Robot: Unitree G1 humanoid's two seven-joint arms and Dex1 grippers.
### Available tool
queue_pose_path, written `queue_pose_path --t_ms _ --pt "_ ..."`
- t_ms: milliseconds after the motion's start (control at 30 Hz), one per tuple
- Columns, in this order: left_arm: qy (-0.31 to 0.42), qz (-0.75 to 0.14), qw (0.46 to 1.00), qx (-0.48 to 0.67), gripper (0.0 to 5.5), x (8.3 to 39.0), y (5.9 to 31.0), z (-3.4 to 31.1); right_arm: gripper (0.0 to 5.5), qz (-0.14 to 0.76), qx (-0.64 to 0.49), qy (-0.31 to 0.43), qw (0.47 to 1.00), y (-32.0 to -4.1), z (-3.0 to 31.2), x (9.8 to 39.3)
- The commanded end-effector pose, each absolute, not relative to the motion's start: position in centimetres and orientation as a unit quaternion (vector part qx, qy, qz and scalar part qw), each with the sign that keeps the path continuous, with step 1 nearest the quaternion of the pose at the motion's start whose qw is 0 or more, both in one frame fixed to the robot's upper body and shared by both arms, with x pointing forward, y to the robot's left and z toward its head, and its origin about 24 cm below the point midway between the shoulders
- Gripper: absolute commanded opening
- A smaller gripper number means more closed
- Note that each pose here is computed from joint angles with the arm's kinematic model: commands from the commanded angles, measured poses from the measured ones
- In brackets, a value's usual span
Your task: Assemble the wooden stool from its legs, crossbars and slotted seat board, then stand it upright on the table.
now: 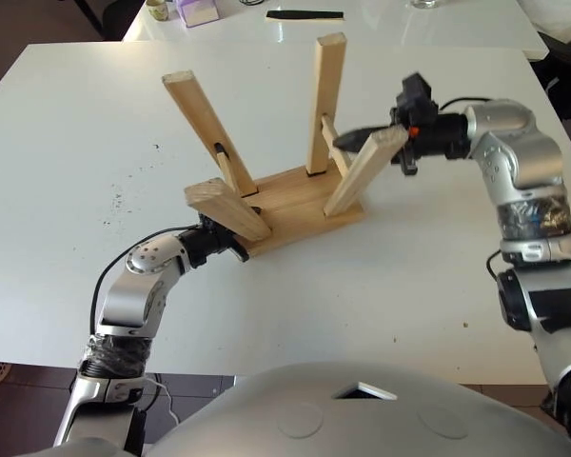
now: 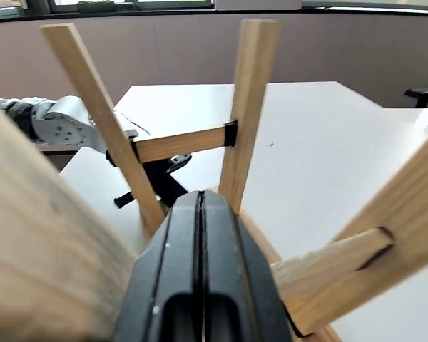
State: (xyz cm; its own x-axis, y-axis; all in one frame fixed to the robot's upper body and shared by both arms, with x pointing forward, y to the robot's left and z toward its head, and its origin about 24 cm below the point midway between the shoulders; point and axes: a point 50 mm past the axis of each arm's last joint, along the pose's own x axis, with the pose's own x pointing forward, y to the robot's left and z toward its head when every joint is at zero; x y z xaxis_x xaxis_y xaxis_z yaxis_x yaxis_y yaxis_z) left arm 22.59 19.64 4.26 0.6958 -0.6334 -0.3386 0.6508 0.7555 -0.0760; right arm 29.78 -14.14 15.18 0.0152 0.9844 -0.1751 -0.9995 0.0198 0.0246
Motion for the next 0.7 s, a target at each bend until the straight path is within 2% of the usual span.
queue_pose_path --t_ms 33,133,233,333,433,533,600,700 --pt "0.191 -0.329 0.924 0.043 0.02 23.2 20.6 3.3 0.0 0.687 -0.046 0.098 0.718 -14.9 13.8 26.2" --pt "0.174 -0.319 0.931 0.038 0.02 23.4 21.0 3.7 0.0 0.631 -0.042 0.077 0.771 -15.3 14.1 26.8" --pt "0.153 -0.296 0.942 0.031 0.02 23.2 22.3 5.2 0.0 0.555 -0.033 0.029 0.831 -17.3 16.4 28.4" --pt "0.129 -0.254 0.959 0.006 0.02 22.0 24.6 7.6 0.0 0.54 -0.036 0.029 0.841 -20.0 17.9 27.1" --pt "0.132 -0.21 0.969 -0.003 0.02 20.1 27.7 9.2 0.0 0.528 -0.072 0.093 0.841 -21.5 15.6 25.8" --pt "0.229 -0.187 0.953 0.066 0.02 18.9 30.3 7.0 0.0 0.497 -0.141 0.179 0.837 -21.2 9.8 25.0" --pt "0.275 -0.224 0.93 0.09 0.02 18.2 30.1 5.2 0.0 0.49 -0.142 0.2 0.837 -20.3 7.4 24.6" --pt "0.278 -0.294 0.91 0.087 0.02 17.9 28.1 4.0 0.0 0.471 -0.132 0.198 0.849 -18.9 6.1 25.0"
